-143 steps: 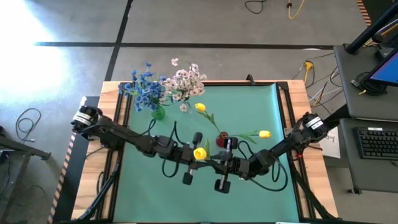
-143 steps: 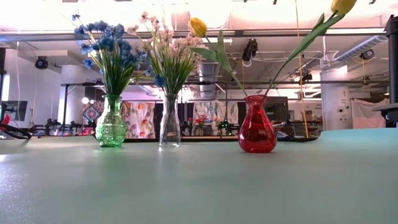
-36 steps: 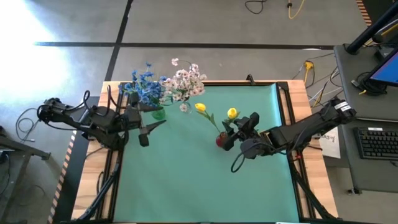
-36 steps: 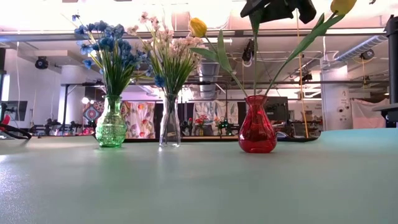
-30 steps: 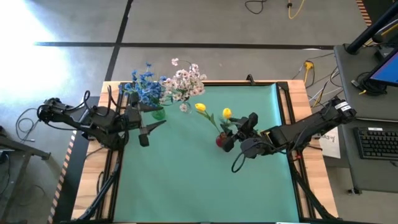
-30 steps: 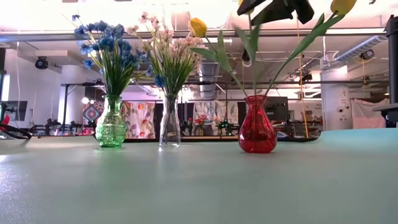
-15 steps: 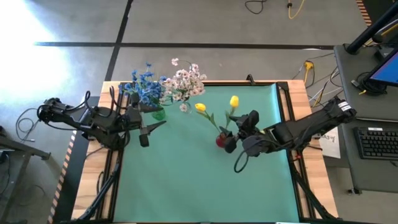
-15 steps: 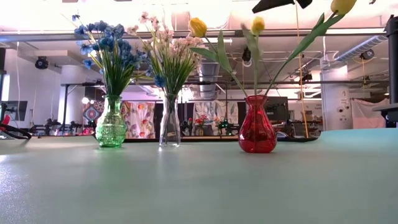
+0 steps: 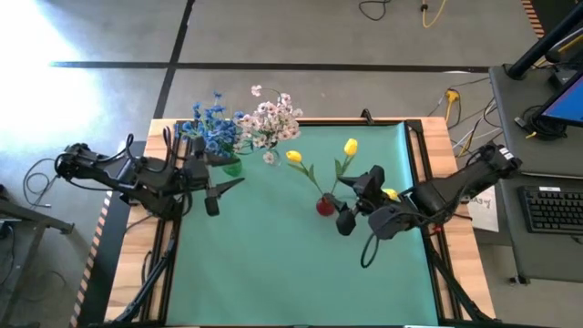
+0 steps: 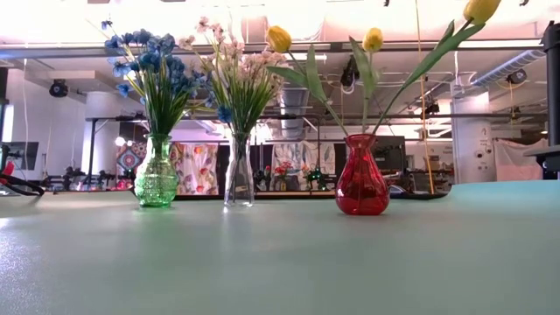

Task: Sort flowers into vase by color
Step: Return to Home Position

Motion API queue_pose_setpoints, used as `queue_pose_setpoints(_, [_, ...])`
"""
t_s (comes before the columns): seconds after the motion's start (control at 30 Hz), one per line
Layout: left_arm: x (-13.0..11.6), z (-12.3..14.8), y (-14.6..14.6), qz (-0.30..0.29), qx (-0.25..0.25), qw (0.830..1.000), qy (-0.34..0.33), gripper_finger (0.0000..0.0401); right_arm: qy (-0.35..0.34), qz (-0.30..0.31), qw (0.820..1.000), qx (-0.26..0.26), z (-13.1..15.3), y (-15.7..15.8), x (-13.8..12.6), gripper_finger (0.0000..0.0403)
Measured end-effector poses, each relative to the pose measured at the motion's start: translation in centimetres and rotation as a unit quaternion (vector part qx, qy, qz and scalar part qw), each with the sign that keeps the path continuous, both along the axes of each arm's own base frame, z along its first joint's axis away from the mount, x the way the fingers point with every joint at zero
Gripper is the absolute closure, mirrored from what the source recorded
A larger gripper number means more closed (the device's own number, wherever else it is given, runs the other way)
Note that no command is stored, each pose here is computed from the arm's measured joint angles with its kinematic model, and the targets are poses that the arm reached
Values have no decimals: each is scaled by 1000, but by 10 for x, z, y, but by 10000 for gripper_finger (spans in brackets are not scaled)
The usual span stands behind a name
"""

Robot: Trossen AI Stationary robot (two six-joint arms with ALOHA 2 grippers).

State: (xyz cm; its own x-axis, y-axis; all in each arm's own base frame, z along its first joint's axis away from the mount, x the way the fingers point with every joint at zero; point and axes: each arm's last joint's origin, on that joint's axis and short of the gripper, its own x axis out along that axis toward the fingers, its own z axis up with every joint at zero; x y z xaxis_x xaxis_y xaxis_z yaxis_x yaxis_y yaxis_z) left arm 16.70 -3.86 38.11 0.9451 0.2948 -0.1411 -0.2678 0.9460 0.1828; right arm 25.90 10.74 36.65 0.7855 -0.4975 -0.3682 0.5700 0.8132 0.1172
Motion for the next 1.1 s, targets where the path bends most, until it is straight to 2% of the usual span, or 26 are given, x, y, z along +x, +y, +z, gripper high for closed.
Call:
queue_pose_setpoints(0.13, [3, -3, -1, 0, -1, 1000, 10, 196, 1, 32, 999, -4, 6, 11, -5, 117])
queue_pose_setpoints(0.23, [3, -8, -1, 4, -19, 999, 27, 196, 19, 98, 995, -25, 12, 23, -11, 115])
queue_pose_setpoints(0.37, [5, -16, -2, 13, -63, 997, 49, 196, 42, 183, 979, -81, 18, 43, -27, 111])
queue_pose_setpoints(0.4, [4, -19, -3, 1, -87, 994, 61, 196, 46, 201, 974, -98, 20, 47, -32, 110])
queue_pose_setpoints(0.47, [2, -23, -7, -68, -123, 985, 97, 196, 57, 242, 958, -143, 23, 56, -42, 110])
queue_pose_setpoints(0.57, [-4, -19, -17, -205, -178, 955, 116, 196, 81, 302, 926, -213, 21, 68, -61, 113])
queue_pose_setpoints(0.63, [-11, -21, -28, -318, -193, 917, 144, 196, 88, 327, 910, -239, 20, 75, -72, 115])
queue_pose_setpoints(0.7, [-20, -27, -42, -422, -181, 872, 172, 196, 78, 334, 908, -239, 20, 78, -82, 117])
queue_pose_setpoints(0.77, [-29, -30, -54, -503, -155, 833, 169, 196, 65, 342, 908, -233, 20, 79, -91, 117])
queue_pose_setpoints(0.87, [-45, -30, -70, -586, -85, 798, 110, 196, 43, 352, 909, -218, 13, 79, -98, 113])
queue_pose_setpoints(0.97, [-61, -35, -78, -621, -43, 779, 76, 196, 15, 382, 905, -188, 8, 75, -102, 110])
queue_pose_setpoints(1.03, [-71, -39, -77, -618, -33, 783, 65, 196, -5, 407, 899, -164, 5, 70, -107, 108])
queue_pose_setpoints(1.1, [-78, -44, -75, -600, -21, 799, 42, 196, -24, 419, 895, -153, -2, 64, -112, 108])
